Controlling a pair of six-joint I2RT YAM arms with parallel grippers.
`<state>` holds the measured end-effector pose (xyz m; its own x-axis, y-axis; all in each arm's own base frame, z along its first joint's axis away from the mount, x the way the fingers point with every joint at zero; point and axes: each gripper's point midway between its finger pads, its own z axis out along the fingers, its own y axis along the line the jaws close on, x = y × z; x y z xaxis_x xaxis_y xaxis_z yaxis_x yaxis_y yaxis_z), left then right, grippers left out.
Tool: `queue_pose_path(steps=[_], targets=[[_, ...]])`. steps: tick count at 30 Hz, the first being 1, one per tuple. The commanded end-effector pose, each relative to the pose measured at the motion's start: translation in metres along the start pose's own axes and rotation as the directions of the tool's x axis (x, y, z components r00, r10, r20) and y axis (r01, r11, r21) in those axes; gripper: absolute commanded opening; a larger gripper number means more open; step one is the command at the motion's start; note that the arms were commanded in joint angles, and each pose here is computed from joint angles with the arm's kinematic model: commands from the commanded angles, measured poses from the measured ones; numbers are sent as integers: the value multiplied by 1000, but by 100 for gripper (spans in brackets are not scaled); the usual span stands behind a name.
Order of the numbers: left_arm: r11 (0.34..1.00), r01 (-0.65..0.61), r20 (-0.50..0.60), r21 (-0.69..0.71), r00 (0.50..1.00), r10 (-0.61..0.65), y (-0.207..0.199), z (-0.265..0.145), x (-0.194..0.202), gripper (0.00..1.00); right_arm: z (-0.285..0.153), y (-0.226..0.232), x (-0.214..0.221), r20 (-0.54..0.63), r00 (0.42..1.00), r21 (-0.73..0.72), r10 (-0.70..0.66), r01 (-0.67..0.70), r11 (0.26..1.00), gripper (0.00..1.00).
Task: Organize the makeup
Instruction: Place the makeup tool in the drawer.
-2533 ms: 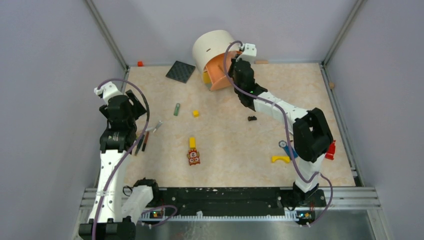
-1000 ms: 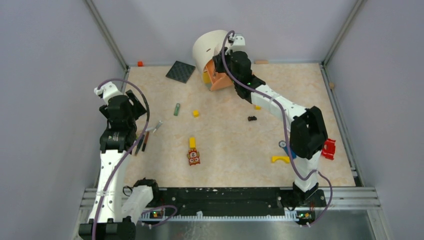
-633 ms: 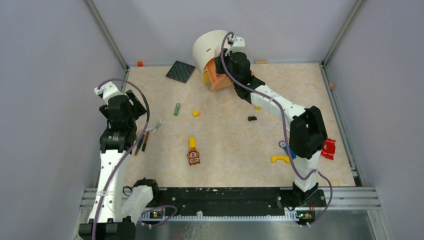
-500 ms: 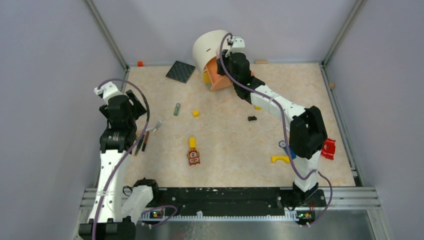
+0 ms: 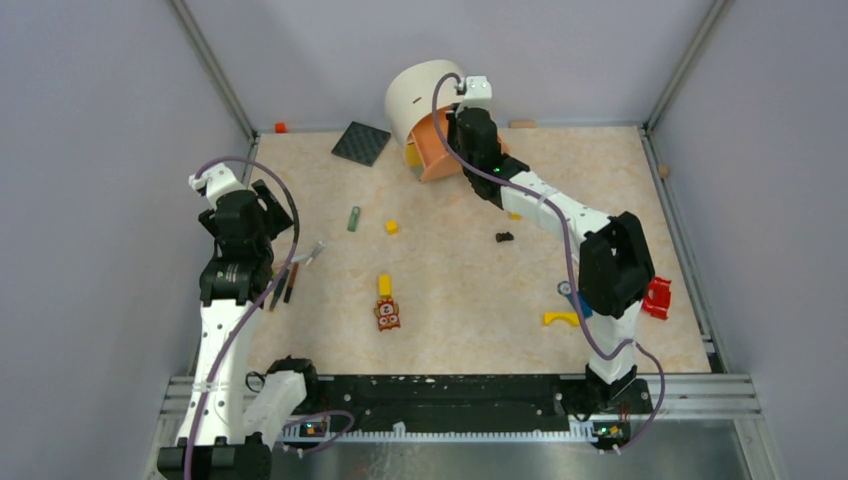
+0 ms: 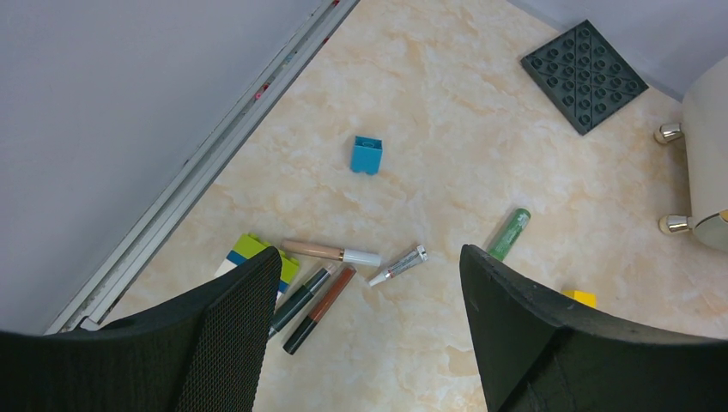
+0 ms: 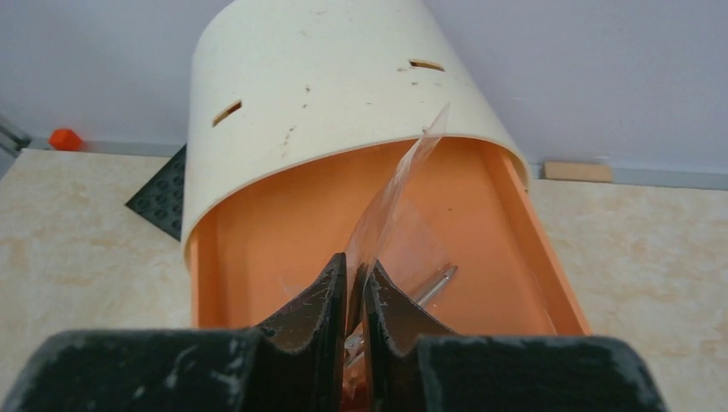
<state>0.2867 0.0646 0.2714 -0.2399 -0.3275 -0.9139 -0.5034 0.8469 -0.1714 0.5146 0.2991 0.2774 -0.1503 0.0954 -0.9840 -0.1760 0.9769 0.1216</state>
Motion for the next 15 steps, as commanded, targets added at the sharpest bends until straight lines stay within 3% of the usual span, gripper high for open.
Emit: queue_pose_path(steps=[1, 12, 15], targets=[[1000, 2, 30, 25, 1000, -3, -5, 1, -7, 82, -8, -18, -18, 44, 996, 104, -76, 71, 992, 13], [1000, 1, 27, 31, 1000, -2, -7, 2, -6, 82, -20, -44, -42, 83, 979, 228, -188, 165, 960, 25], [1000, 1, 26, 29, 1000, -2, -6, 2, -6, 82, -19, -42, -44, 94, 979, 219, -183, 159, 963, 22]])
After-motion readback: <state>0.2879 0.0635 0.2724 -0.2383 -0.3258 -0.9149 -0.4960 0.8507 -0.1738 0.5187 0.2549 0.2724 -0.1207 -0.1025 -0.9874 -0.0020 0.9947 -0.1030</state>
